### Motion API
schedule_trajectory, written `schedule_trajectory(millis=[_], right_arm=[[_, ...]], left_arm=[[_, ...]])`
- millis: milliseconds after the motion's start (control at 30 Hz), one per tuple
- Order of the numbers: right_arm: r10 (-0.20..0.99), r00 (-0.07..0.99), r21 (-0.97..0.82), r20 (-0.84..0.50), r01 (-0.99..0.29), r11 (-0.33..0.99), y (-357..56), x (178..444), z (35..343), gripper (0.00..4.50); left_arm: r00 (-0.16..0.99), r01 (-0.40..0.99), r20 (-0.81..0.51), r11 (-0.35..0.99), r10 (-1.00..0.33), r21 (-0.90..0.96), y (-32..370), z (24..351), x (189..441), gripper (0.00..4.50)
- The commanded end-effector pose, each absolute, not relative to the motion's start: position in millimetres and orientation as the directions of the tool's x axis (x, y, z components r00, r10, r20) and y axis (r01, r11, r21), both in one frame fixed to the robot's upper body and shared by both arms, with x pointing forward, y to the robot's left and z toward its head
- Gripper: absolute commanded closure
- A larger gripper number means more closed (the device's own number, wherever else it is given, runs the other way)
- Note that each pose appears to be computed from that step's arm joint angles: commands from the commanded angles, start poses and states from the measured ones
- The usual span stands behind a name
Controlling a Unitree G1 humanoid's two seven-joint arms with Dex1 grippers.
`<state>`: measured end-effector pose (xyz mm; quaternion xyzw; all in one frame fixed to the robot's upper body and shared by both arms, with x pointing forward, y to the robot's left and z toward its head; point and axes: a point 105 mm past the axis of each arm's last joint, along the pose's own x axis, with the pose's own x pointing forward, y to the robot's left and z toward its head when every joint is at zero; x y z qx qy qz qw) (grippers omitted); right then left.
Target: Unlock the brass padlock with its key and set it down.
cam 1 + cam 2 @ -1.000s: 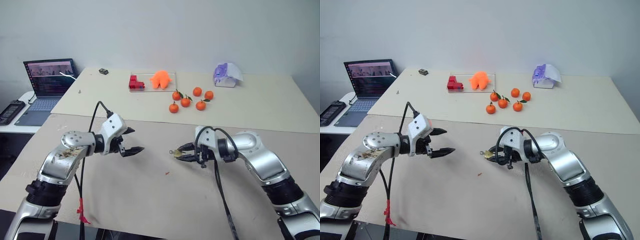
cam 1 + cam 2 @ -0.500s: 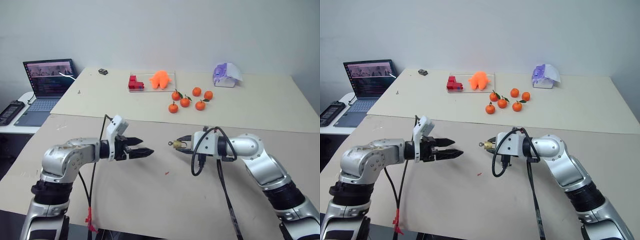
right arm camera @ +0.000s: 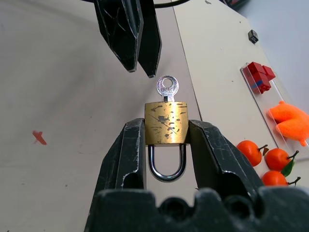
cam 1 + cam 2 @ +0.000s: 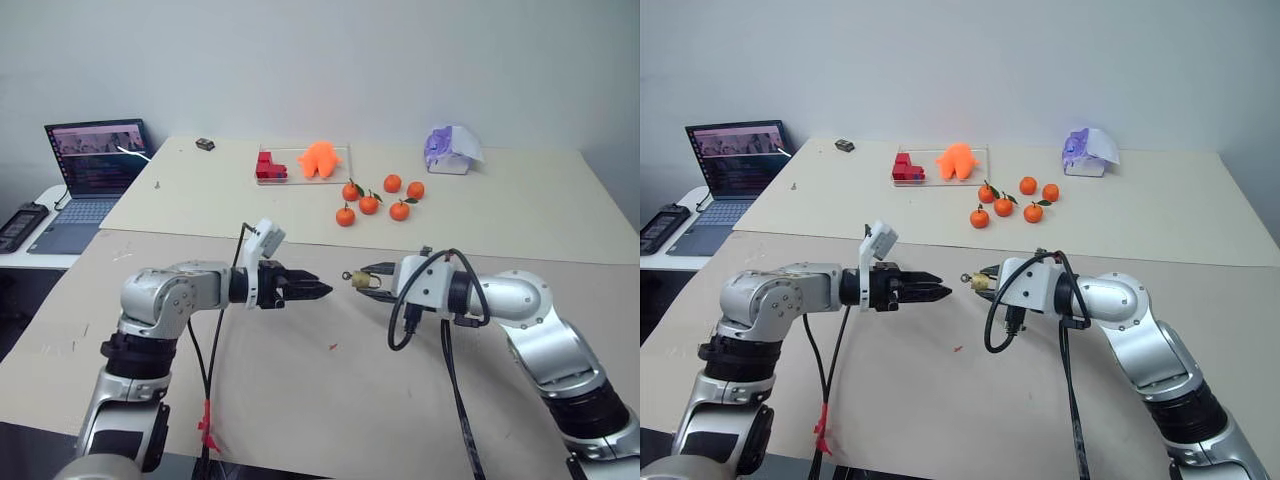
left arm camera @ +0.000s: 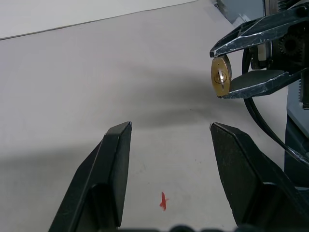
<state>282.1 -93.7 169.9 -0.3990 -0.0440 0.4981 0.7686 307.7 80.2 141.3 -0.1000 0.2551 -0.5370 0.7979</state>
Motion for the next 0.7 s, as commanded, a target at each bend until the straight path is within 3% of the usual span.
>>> schedule_trajectory(millis=[33, 333, 700], right_arm=[[0.799, 0.519, -0.687, -0.304, -0.701, 0.194, -96.1, 276.4, 183.3, 3.59], [0.774, 0.542, -0.689, -0.327, -0.697, 0.197, -104.6, 282.8, 176.7, 3.59], [0.773, 0.546, -0.694, -0.324, -0.692, 0.197, -106.1, 289.4, 176.1, 3.59]], left_arm=[[0.246, 0.855, -0.278, 0.343, -0.929, -0.389, 68.5, 155.2, 308.5, 1.78], [0.257, 0.88, -0.276, 0.343, -0.926, -0.33, 60.5, 159.4, 323.9, 1.78], [0.242, 0.885, -0.271, 0.326, -0.932, -0.331, 56.2, 159.0, 320.0, 1.78]])
